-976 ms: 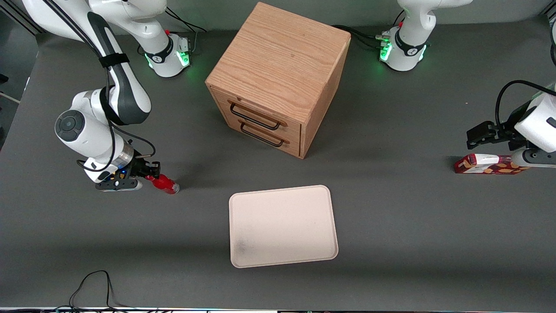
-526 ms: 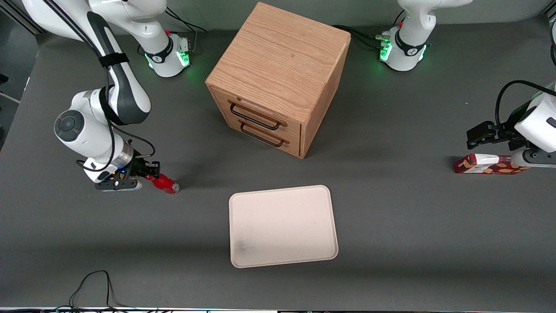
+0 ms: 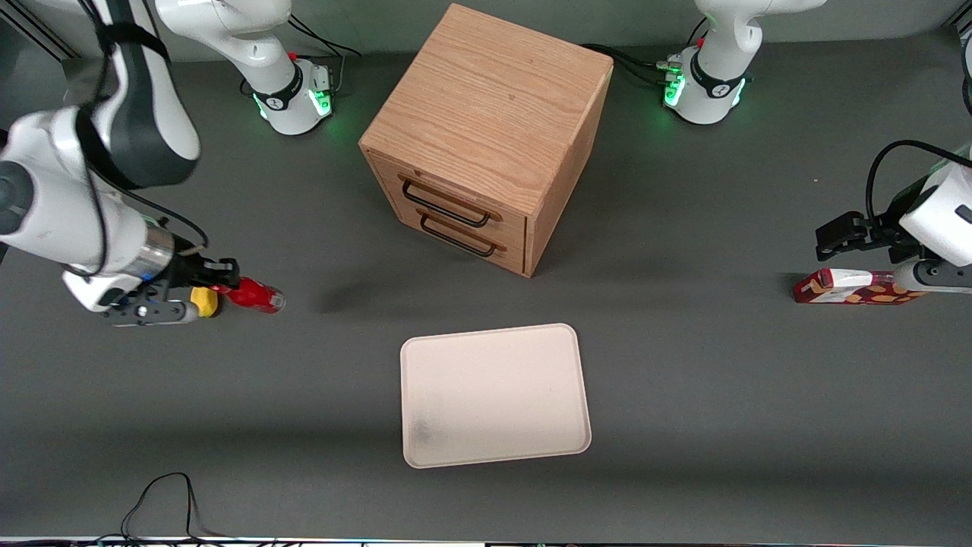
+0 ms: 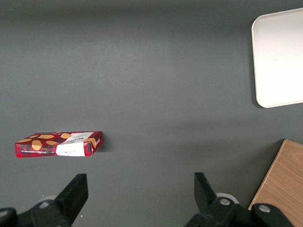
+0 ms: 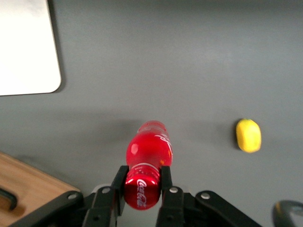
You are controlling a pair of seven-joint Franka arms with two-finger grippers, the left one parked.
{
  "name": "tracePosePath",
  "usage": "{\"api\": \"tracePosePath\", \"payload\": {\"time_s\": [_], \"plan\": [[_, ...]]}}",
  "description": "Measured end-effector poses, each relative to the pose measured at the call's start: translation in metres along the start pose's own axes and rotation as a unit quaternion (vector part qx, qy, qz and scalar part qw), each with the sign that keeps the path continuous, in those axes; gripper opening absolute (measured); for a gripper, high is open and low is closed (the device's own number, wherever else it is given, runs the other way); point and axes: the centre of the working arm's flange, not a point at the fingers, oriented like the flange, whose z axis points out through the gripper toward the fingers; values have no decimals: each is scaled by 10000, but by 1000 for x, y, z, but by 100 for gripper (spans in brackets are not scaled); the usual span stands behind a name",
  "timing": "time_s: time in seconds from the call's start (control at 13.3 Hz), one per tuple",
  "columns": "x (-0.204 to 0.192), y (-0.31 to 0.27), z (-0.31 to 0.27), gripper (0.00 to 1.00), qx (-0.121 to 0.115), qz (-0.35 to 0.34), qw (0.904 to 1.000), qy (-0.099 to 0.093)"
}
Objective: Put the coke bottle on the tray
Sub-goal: 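Lift the bottle with the right gripper and carry it over the tray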
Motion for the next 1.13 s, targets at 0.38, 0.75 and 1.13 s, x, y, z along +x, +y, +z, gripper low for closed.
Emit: {"api": "tracePosePath", "payload": {"time_s": [0.38, 0.75, 1.13], "plan": [[-11, 33, -105, 32, 9, 160, 9998, -119], [23, 24, -79, 32, 10, 114, 9994, -329], [69, -65, -43, 32, -11, 221, 9993, -304]]}}
